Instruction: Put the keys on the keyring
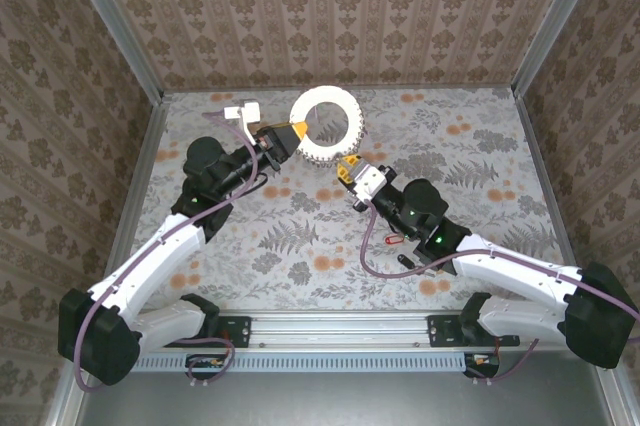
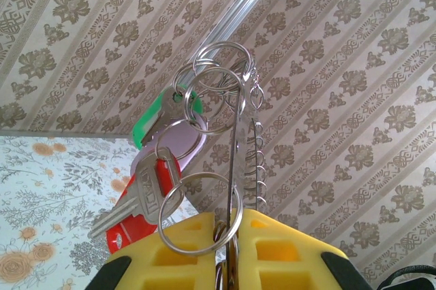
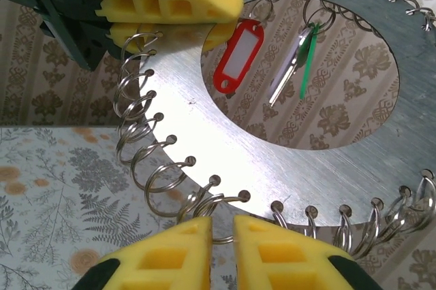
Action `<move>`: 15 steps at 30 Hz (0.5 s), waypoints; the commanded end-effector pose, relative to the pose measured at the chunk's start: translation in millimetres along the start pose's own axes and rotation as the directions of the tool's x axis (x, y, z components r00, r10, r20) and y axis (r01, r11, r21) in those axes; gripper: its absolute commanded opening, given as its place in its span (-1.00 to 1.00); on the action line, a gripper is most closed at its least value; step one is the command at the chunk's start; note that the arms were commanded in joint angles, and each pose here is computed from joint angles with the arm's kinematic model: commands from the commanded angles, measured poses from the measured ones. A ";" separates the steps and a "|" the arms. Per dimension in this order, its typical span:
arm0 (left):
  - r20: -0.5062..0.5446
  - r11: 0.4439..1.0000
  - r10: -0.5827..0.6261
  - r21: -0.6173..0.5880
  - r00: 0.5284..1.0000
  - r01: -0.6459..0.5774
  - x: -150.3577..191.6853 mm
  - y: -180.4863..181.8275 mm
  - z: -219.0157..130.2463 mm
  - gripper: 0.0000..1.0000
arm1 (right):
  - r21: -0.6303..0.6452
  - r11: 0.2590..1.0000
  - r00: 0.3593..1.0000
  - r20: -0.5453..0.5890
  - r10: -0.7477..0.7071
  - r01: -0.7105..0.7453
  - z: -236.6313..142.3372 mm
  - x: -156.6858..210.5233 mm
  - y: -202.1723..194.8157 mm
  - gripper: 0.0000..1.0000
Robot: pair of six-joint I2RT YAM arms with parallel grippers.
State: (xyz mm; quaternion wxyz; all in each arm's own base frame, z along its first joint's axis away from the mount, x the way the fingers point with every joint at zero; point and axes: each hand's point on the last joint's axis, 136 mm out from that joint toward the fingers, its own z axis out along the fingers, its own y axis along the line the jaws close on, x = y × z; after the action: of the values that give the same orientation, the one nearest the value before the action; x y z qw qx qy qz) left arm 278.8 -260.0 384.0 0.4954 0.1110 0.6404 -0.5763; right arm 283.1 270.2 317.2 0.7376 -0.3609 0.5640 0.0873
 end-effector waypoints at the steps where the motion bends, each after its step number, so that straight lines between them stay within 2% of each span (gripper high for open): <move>1: 0.075 0.996 0.066 0.062 0.995 -0.071 -25.2 -29.3 -5.2 -1.00 | 0.004 1.000 0.998 0.049 0.029 -0.029 3.5 -17.3 -5.4 -0.56; 4: 0.076 0.996 0.066 0.063 0.995 -0.071 -25.0 -29.8 -5.2 -1.00 | 0.009 1.000 0.998 0.048 0.029 -0.029 4.5 -16.6 -6.2 -0.45; 7: 0.078 0.995 0.068 0.062 0.995 -0.073 -25.4 -30.3 -6.0 -1.00 | 0.023 0.999 0.999 0.043 0.029 -0.030 6.1 -15.6 -8.2 -0.44; 13: 0.076 0.995 0.067 0.064 0.995 -0.072 -25.0 -30.8 -5.7 -1.00 | 0.070 0.997 0.998 0.050 0.028 -0.032 7.0 -16.4 -16.1 -0.45; 15: 0.076 0.995 0.068 0.064 0.995 -0.073 -25.1 -31.1 -5.9 -1.00 | 0.076 0.996 0.998 0.052 0.032 -0.035 7.4 -17.0 -17.3 -0.53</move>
State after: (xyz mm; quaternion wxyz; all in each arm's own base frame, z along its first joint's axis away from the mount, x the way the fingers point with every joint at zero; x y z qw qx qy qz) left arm 279.3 -259.6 384.3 0.4966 0.1096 0.6403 -0.5756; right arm 287.5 271.7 315.5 0.7388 -0.3540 0.5669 0.0862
